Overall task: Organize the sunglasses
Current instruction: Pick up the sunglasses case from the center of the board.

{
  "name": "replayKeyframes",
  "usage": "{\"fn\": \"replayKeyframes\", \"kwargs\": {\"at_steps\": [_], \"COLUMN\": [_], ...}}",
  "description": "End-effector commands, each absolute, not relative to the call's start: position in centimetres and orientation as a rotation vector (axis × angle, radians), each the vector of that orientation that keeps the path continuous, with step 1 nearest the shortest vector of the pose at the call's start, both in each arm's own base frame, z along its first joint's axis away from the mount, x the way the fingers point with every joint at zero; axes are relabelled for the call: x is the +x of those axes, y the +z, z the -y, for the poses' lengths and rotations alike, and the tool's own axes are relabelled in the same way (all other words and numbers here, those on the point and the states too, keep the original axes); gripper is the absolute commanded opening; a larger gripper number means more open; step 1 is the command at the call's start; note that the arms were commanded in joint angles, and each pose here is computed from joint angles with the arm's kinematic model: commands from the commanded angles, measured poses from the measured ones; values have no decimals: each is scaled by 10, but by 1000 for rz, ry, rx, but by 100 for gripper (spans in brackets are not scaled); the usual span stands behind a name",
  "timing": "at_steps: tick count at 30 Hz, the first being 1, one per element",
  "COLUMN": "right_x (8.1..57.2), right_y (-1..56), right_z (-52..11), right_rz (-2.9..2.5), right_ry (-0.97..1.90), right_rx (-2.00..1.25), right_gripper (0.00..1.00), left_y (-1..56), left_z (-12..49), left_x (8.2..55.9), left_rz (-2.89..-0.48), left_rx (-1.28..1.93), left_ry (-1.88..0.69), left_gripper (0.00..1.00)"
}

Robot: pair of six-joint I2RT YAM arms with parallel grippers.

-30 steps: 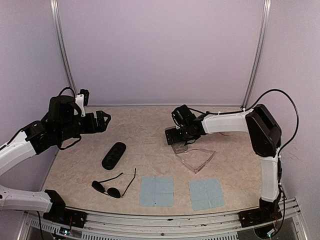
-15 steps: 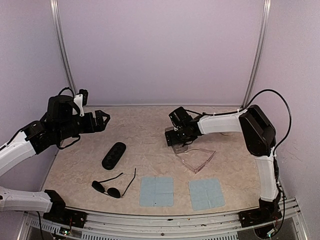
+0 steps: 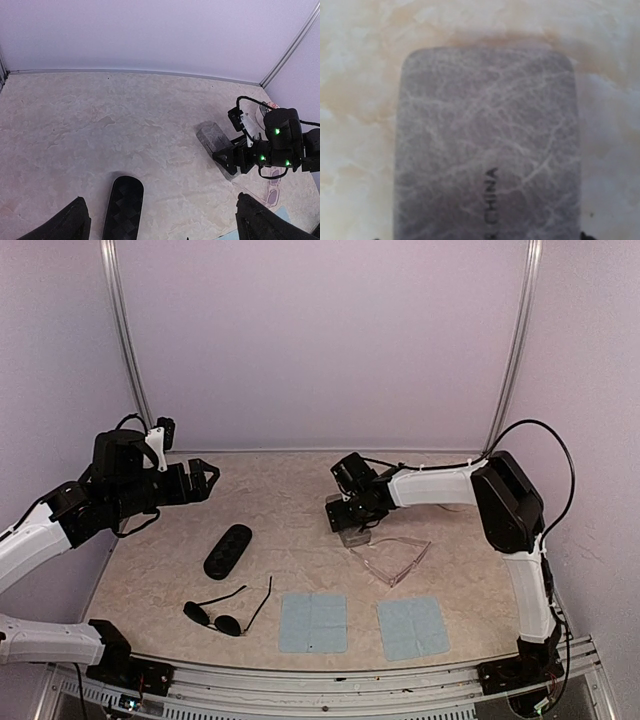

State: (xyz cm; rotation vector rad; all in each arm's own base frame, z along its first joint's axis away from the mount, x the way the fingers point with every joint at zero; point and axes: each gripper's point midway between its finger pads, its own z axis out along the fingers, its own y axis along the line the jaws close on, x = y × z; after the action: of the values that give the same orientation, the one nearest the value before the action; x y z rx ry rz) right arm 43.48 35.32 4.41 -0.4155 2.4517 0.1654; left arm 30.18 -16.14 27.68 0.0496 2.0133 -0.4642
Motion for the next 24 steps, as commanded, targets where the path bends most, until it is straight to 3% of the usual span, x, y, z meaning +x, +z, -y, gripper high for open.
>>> {"fn": "replayKeyframes", "kwargs": {"at_steps": [1, 4, 11, 18, 24], "right_x": [431, 431, 431, 413, 367], "right_y": [40, 43, 79, 151, 195], "right_z": [-357, -358, -371, -390, -406], "right_rz": [-2456, -2447, -2331, -2086, -1825], "right_ry": [116, 111, 109, 188, 250], "right_rx": [-445, -445, -506, -662, -922], "right_gripper": [82, 76, 50, 47, 48], "left_y": [283, 282, 283, 286, 296], "left_z": [161, 160, 158, 157, 173], "left_x": [302, 302, 304, 307, 302], "left_rz": [-1986, -1987, -1982, -1972, -1938], "left_rx": [43, 39, 26, 21, 87], "left_ry": [-489, -488, -497, -536, -641], "left_gripper": [99, 99, 99, 99, 99]}}
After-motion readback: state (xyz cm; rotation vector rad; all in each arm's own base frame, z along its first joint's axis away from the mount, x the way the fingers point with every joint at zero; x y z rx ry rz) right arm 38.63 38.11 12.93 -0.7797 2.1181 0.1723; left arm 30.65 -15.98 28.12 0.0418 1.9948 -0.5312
